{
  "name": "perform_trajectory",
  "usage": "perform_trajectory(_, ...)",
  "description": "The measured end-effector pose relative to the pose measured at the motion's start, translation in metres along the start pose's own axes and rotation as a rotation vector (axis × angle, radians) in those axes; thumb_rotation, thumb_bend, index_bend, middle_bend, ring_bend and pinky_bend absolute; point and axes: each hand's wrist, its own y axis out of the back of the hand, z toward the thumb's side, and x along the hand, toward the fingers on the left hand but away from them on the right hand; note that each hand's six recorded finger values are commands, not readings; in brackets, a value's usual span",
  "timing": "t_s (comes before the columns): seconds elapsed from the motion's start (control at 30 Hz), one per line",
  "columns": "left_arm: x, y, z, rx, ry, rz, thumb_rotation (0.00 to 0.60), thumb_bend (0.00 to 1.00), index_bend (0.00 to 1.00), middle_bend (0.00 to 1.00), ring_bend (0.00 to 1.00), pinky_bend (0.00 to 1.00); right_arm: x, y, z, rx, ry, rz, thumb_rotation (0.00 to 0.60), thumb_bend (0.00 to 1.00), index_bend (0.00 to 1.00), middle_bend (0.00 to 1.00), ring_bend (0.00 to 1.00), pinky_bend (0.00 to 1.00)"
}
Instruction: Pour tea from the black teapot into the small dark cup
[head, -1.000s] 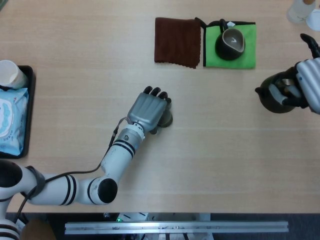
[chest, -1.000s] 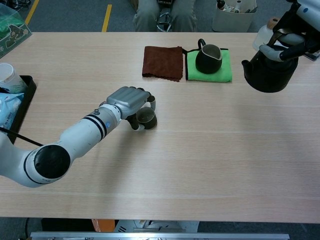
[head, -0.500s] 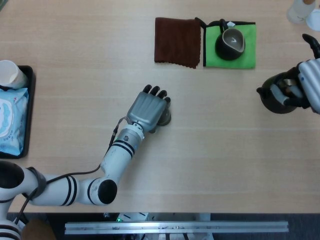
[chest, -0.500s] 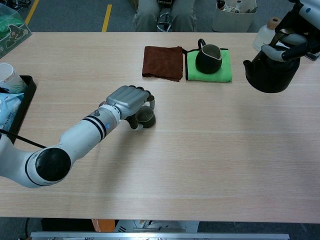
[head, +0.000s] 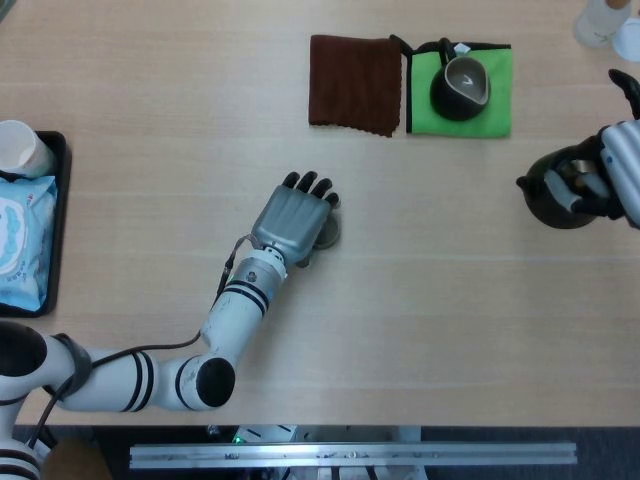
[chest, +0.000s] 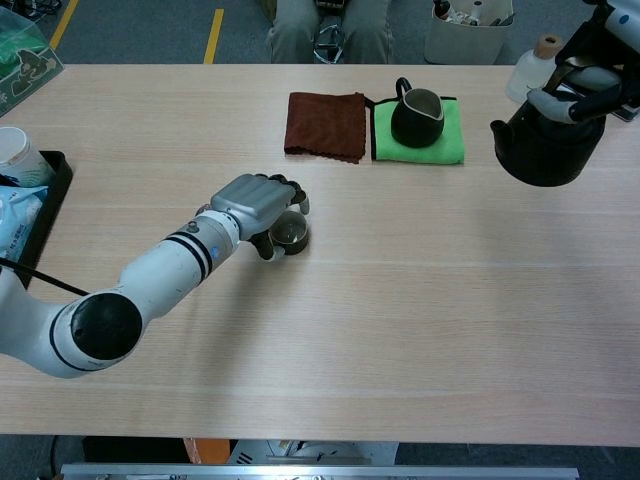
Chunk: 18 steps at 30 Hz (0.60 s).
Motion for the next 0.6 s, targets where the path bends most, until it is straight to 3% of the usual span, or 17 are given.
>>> perform_trajectory(0.33,-0.005,0.011,-0.009,-0.003,0.013,0.016,0.6,0.3,0.07,0.06,0.01,0.13,0.0,-0.002,0.002,-0.005,0.006,0.003,0.534,0.33,1.0,0.96,0.94,0.0)
perform_trajectory(0.6,-0.021,0.041,-0.035,-0.058,0.039,0.088,0.6,0.3,0.07,0.06,0.02,0.13,-0.002,-0.007,0.009,-0.012,0.02,0.016,0.545,0.33,1.0,0.96,0.94,0.0)
